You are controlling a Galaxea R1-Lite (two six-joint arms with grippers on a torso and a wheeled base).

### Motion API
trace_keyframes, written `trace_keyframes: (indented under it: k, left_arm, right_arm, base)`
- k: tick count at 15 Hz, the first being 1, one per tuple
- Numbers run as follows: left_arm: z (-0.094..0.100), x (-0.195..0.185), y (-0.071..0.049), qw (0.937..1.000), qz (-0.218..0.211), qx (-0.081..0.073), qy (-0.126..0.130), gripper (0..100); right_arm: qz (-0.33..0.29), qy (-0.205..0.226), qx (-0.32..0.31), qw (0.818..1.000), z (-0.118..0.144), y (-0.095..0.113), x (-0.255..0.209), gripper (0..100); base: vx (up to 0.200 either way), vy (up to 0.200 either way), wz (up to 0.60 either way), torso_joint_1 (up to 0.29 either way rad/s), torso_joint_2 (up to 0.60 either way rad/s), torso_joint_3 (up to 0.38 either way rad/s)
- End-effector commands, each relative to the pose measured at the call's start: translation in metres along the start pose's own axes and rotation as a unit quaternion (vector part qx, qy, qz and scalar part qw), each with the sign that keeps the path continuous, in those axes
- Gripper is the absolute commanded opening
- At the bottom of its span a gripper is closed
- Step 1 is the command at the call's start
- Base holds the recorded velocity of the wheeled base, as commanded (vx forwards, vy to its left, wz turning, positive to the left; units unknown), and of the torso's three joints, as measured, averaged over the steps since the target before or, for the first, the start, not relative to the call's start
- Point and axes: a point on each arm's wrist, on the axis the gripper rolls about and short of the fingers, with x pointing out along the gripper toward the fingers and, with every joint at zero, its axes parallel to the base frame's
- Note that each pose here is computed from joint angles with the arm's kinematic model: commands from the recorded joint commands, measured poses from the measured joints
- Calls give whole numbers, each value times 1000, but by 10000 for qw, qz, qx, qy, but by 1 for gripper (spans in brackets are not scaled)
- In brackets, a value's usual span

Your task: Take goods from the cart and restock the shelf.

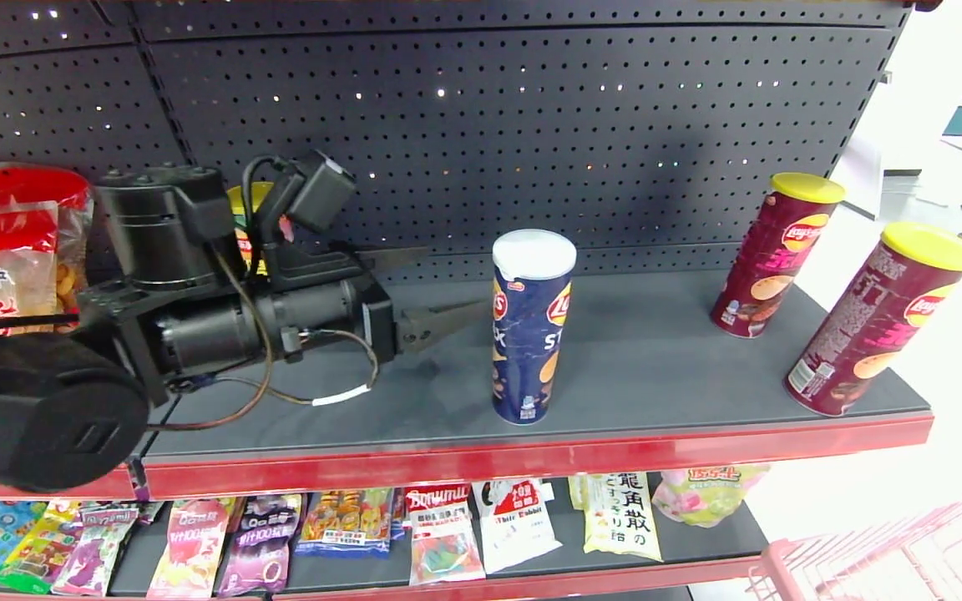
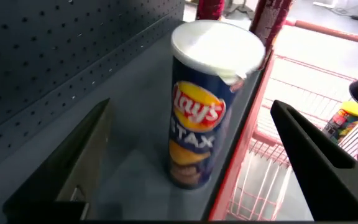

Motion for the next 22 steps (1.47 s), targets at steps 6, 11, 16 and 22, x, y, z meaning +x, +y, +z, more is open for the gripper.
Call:
trace_keyframes:
  k: [6, 11, 16, 22]
  left_arm:
    - [-26, -137, -68, 9829, 1810, -129, 327, 100]
    - [-68, -213, -117, 9584, 2759, -202, 700, 100]
    - [-91, -244, -137, 9420, 3143, -278, 1142, 100]
    - [-90, -244, -136, 9380, 3258, -258, 1154, 100]
  right_arm:
    - [520, 223, -170, 9983, 45, 3, 41, 0]
    - [1052, 340, -305, 9934, 37, 4, 37, 0]
    - [1300, 287, -388, 9903, 35, 5, 38, 0]
    - [1301, 341, -391, 9901, 33, 5, 39, 0]
  base:
    - [0, 0, 0, 0, 0, 0]
    - [0, 0, 0, 0, 0, 0]
    - [0, 0, 0, 0, 0, 0]
    - [0, 0, 500, 1, 0, 2]
